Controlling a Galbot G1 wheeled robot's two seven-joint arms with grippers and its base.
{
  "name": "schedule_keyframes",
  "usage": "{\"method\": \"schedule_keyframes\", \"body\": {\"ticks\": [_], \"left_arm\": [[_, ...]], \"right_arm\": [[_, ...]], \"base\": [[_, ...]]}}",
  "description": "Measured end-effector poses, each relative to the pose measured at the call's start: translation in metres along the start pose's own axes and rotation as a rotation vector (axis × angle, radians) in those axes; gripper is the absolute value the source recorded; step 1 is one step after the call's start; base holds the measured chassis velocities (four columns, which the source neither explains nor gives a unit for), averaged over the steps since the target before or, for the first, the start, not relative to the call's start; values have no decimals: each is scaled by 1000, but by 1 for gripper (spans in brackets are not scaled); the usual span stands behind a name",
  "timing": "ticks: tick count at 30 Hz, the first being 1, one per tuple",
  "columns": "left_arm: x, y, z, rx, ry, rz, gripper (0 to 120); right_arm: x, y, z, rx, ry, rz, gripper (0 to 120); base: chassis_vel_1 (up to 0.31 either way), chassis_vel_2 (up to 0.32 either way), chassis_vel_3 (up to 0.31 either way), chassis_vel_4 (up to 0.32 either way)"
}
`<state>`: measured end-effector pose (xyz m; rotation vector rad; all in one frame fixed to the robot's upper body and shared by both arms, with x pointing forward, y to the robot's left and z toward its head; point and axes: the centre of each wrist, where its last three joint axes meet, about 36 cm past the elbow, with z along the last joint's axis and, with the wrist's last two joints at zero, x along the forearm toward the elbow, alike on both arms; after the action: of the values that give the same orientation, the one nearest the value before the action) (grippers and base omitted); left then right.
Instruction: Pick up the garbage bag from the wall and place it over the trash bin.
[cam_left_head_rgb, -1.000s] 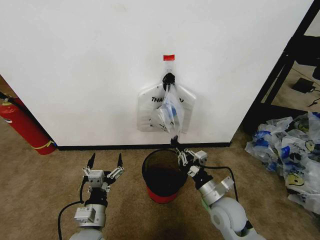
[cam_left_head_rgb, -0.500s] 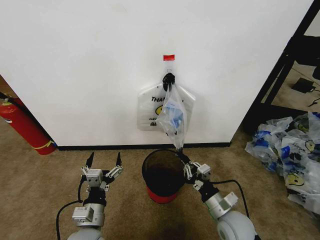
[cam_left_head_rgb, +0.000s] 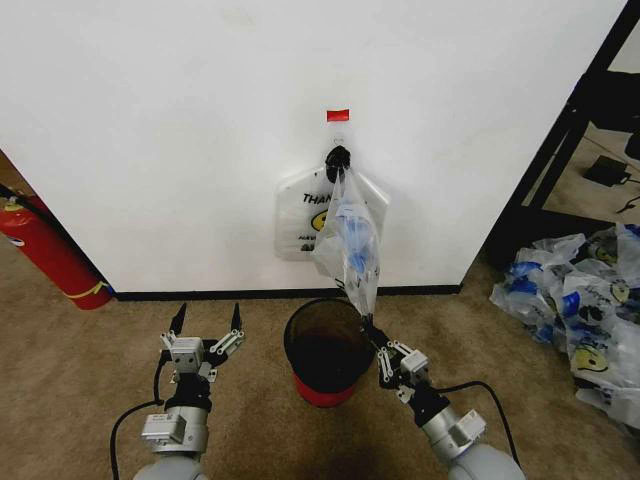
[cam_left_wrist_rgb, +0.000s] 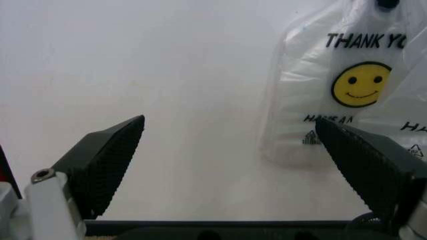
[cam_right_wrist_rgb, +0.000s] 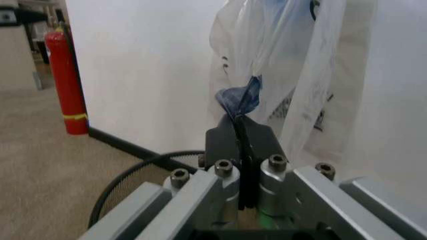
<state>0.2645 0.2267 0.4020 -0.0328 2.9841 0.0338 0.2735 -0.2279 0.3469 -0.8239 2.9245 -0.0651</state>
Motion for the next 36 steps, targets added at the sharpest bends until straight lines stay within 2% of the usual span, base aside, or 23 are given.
{"method": "schedule_keyframes", "body": {"ticks": [8,17,21,23,27,28,29,32,34,36], "left_arm": [[0,0,0,0,0,1,100],[-2,-1,0,-2,1,9,100],[-7,-3,-15,11,-3,46,100],[-13,-3,-35,33,4,89,100],[-41,6,-100,69,40,240,100],[-41,6,-100,69,40,240,100],[-51,10,-120,77,60,284,100],[-64,18,-152,54,121,376,100],[-70,23,-167,7,158,430,100],[-74,23,-173,-16,174,456,100]], "right_arm": [[4,10,9,-13,6,8,0],[-14,2,4,-16,-34,39,0],[-22,-3,-3,-16,-53,47,0],[-23,-7,-4,-7,-56,48,0],[-34,-14,-10,12,-74,53,0],[-34,-14,-10,12,-74,53,0],[-38,-15,-11,11,-81,56,0],[-50,-14,-13,0,-97,53,0],[-60,-11,-14,-7,-104,33,0],[-63,-9,-15,-10,-106,24,0]], "base": [[0,0,0,0],[0,0,0,0],[0,0,0,0],[0,0,0,0],[0,0,0,0],[0,0,0,0],[0,0,0,0],[0,0,0,0],[0,0,0,0],[0,0,0,0]]}}
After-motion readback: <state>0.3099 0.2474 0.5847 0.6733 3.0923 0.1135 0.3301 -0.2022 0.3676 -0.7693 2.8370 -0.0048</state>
